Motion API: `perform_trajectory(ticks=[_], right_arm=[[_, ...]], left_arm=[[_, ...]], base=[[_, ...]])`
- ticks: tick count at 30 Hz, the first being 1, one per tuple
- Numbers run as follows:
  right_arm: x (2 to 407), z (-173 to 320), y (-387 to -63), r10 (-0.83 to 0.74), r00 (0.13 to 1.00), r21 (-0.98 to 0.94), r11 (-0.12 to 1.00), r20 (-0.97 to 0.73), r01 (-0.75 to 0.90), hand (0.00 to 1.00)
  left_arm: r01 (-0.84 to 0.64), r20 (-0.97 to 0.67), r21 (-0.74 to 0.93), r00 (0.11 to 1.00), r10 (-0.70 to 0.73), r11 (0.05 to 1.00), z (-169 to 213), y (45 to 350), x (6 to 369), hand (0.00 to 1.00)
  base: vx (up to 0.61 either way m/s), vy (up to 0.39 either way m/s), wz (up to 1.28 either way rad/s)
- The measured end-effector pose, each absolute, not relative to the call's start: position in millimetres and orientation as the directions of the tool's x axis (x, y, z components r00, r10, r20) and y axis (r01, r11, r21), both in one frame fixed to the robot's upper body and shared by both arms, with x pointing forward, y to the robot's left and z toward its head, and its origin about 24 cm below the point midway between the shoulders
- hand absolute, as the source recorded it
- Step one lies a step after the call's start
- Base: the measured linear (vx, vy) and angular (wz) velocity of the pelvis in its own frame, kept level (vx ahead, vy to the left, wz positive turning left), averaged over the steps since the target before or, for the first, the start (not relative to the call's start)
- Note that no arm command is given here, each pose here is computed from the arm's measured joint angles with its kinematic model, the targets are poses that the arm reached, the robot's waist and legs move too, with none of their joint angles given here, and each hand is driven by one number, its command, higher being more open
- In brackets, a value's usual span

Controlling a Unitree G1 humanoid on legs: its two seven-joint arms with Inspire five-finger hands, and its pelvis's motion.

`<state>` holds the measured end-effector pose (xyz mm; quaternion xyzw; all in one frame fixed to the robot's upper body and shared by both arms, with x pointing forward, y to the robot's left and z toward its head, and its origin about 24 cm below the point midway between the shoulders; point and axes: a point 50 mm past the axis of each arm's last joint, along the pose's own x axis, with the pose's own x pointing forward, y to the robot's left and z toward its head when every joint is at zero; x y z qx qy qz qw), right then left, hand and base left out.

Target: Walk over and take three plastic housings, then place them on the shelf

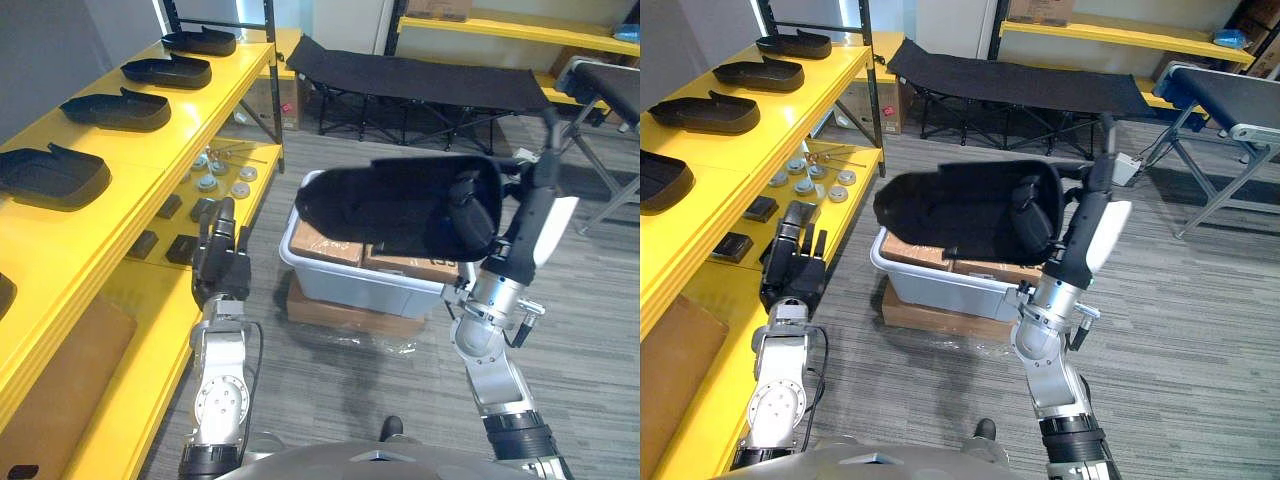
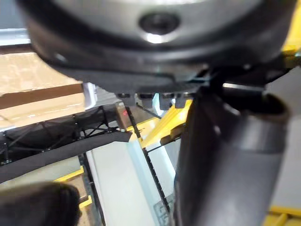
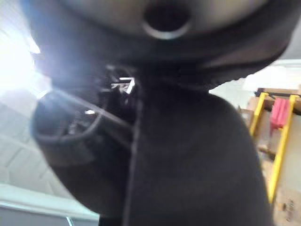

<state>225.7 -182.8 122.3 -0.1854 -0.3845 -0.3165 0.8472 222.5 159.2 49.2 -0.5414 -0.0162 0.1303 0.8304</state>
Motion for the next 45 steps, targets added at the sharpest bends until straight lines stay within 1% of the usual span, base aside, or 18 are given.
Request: perform_trajectory(ticks=[3, 8, 11, 13, 16, 17, 18, 20, 21, 23, 26, 28, 29, 30, 32, 35, 42, 45], right_arm=[[217, 135, -184, -0.401, 0.384, 0.005, 0.697, 0.832, 0.718, 0.00], [214, 149, -189, -0.407, 0.238, 0.106, 0.662, 0.882, 0.742, 0.00], [213, 155, -191, -0.403, 0.202, 0.134, 0.665, 0.893, 0.735, 0.00], [211, 161, -189, -0.390, 0.179, 0.152, 0.681, 0.903, 0.716, 0.00], [211, 163, -186, -0.365, 0.186, 0.140, 0.704, 0.912, 0.696, 0.00], [211, 163, -184, -0.349, 0.193, 0.129, 0.718, 0.917, 0.684, 0.00], [211, 163, -184, -0.347, 0.194, 0.128, 0.719, 0.918, 0.683, 0.00], [210, 163, -183, -0.338, 0.190, 0.130, 0.731, 0.922, 0.670, 0.00], [210, 163, -183, -0.337, 0.190, 0.130, 0.733, 0.922, 0.668, 0.00], [211, 161, -179, -0.331, 0.208, 0.122, 0.748, 0.920, 0.653, 0.00], [215, 153, -174, -0.322, 0.256, 0.091, 0.764, 0.912, 0.638, 0.00], [220, 144, -170, -0.312, 0.310, 0.053, 0.776, 0.898, 0.628, 0.00], [221, 142, -169, -0.310, 0.321, 0.045, 0.779, 0.895, 0.626, 0.00], [221, 138, -167, -0.306, 0.340, 0.033, 0.785, 0.889, 0.619, 0.00], [221, 137, -165, -0.313, 0.343, 0.045, 0.793, 0.886, 0.608, 0.00], [220, 137, -164, -0.310, 0.339, 0.057, 0.808, 0.888, 0.587, 0.00], [220, 137, -160, -0.353, 0.381, 0.128, 0.853, 0.854, 0.505, 0.00], [222, 134, -153, -0.354, 0.434, 0.139, 0.881, 0.828, 0.453, 0.00]], left_arm=[[-0.198, -0.118, -0.906, 0.967, 0.227, 0.374, 49, 158, 223, 1.00], [-0.222, -0.158, -0.903, 0.968, 0.195, 0.367, 44, 160, 223, 1.00], [-0.242, -0.208, -0.914, 0.969, 0.133, 0.326, 37, 157, 223, 1.00], [-0.245, -0.240, -0.927, 0.969, 0.052, 0.284, 30, 150, 222, 1.00], [-0.198, -0.217, -0.958, 0.973, -0.078, 0.207, 28, 137, 222, 1.00], [-0.142, -0.165, -0.979, 0.974, -0.155, 0.146, 31, 128, 222, 1.00], [-0.132, -0.154, -0.982, 0.974, -0.169, 0.137, 32, 126, 222, 1.00], [-0.044, -0.060, -0.997, 0.957, -0.284, 0.061, 38, 107, 220, 1.00], [-0.035, -0.049, -0.998, 0.954, -0.295, 0.051, 38, 105, 220, 1.00], [0.032, 0.039, -0.999, 0.936, -0.350, -0.025, 44, 95, 218, 1.00], [0.091, 0.132, -0.988, 0.920, -0.368, -0.128, 49, 90, 216, 1.00], [0.144, 0.232, -0.957, 0.903, -0.361, -0.253, 57, 85, 216, 1.00], [0.160, 0.260, -0.945, 0.898, -0.355, -0.287, 59, 84, 216, 1.00], [0.192, 0.313, -0.917, 0.889, -0.333, -0.349, 64, 84, 217, 1.00], [0.228, 0.365, -0.887, 0.879, -0.306, -0.402, 68, 83, 217, 1.00], [0.266, 0.411, -0.852, 0.873, -0.262, -0.451, 71, 84, 217, 1.00], [0.286, 0.432, -0.844, 0.864, -0.258, -0.454, 77, 80, 218, 1.00], [0.296, 0.442, -0.845, 0.855, -0.271, -0.445, 82, 75, 218, 1.00]], base=[[0.00, 0.000, 0.00], [0.00, 0.000, 0.00], [0.00, 0.005, 0.01], [-0.01, 0.016, 0.04], [0.00, 0.000, 0.00], [0.00, 0.000, 0.00], [0.00, 0.000, 0.00], [0.00, 0.000, 0.00], [0.00, 0.000, 0.00], [0.00, 0.000, 0.00], [0.00, 0.000, 0.00], [0.00, 0.000, 0.00], [0.00, 0.000, 0.00], [0.00, 0.000, 0.00], [0.00, 0.000, 0.00], [0.00, 0.000, 0.00], [0.00, 0.000, 0.00], [0.00, 0.000, 0.00]])
